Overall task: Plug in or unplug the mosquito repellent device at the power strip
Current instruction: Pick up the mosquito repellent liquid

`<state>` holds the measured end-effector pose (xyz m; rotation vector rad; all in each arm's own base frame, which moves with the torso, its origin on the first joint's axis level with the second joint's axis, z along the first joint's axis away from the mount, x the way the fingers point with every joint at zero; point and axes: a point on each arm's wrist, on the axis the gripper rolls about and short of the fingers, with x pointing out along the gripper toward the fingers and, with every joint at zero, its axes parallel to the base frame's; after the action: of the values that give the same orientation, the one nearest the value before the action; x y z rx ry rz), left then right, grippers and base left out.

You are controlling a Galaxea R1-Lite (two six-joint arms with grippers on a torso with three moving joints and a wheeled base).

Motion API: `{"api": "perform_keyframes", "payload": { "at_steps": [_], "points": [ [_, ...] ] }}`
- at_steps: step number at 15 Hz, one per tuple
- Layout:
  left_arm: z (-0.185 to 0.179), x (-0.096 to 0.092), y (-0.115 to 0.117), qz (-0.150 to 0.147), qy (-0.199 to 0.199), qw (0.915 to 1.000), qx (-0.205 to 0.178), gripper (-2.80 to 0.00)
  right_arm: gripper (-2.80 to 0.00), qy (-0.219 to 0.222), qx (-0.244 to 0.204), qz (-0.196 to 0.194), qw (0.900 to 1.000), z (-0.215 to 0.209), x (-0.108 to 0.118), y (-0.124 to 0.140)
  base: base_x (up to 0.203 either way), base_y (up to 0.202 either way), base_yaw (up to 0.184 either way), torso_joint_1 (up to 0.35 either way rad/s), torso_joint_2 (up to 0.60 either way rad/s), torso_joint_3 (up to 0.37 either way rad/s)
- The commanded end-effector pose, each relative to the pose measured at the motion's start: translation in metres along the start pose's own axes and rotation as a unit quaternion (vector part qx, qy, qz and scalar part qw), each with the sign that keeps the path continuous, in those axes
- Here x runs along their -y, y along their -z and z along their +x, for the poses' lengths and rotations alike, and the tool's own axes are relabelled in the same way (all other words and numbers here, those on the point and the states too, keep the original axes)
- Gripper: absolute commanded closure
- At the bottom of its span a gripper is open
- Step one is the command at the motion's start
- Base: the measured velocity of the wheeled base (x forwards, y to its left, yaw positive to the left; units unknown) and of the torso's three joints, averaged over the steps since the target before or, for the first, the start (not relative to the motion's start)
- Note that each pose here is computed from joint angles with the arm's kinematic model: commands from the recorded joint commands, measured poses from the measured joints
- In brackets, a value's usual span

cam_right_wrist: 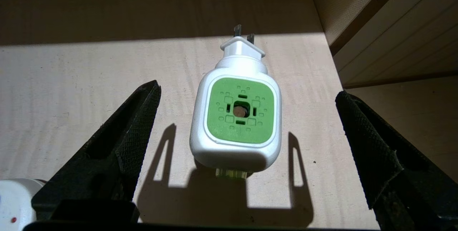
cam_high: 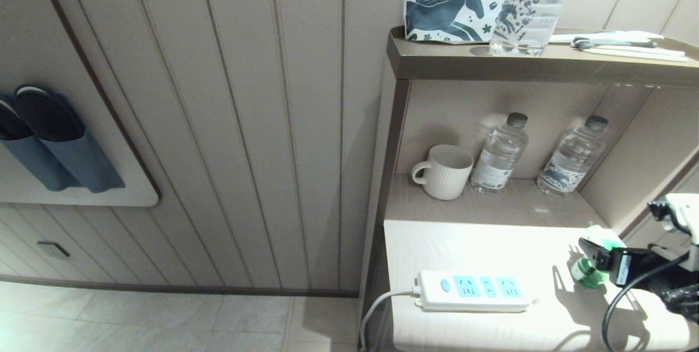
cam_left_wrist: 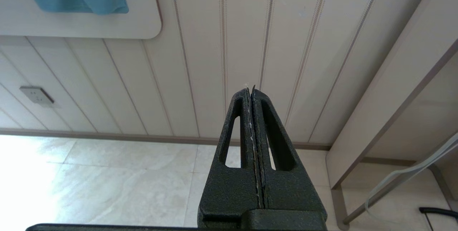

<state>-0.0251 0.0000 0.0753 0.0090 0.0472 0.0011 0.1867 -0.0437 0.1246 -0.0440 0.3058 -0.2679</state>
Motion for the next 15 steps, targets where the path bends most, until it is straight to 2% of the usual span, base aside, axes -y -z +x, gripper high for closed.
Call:
{"api": "perform_keyframes", "payload": {
  "at_steps": [1, 4, 7, 10, 15],
  "points": [
    [0.000, 0.000, 0.000, 0.000, 0.000, 1.0000, 0.000, 0.00, -2.80, -0.005, 0.007, 0.016, 1.000, -0.005, -0.002, 0.013, 0.000, 0.000, 0.000, 0.000, 0.00, 0.000],
    [0.000, 0.000, 0.000, 0.000, 0.000, 1.0000, 0.000, 0.00, -2.80, -0.007, 0.002, 0.029, 1.000, 0.004, -0.005, 0.031, 0.000, 0.000, 0.000, 0.000, 0.00, 0.000],
    [0.000, 0.000, 0.000, 0.001, 0.000, 1.0000, 0.000, 0.00, -2.80, 0.012, 0.001, 0.040, 0.999, 0.026, -0.005, 0.045, 0.000, 0.000, 0.000, 0.000, 0.00, 0.000],
    [0.000, 0.000, 0.000, 0.001, 0.000, 1.0000, 0.000, 0.00, -2.80, -0.007, 0.034, 0.059, 0.998, 0.020, -0.017, 0.037, 0.000, 0.000, 0.000, 0.000, 0.00, 0.000],
    [0.000, 0.000, 0.000, 0.001, 0.000, 1.0000, 0.000, 0.00, -2.80, -0.005, 0.029, 0.060, 0.998, 0.022, -0.018, 0.039, 0.000, 0.000, 0.000, 0.000, 0.00, 0.000]
  ]
}}
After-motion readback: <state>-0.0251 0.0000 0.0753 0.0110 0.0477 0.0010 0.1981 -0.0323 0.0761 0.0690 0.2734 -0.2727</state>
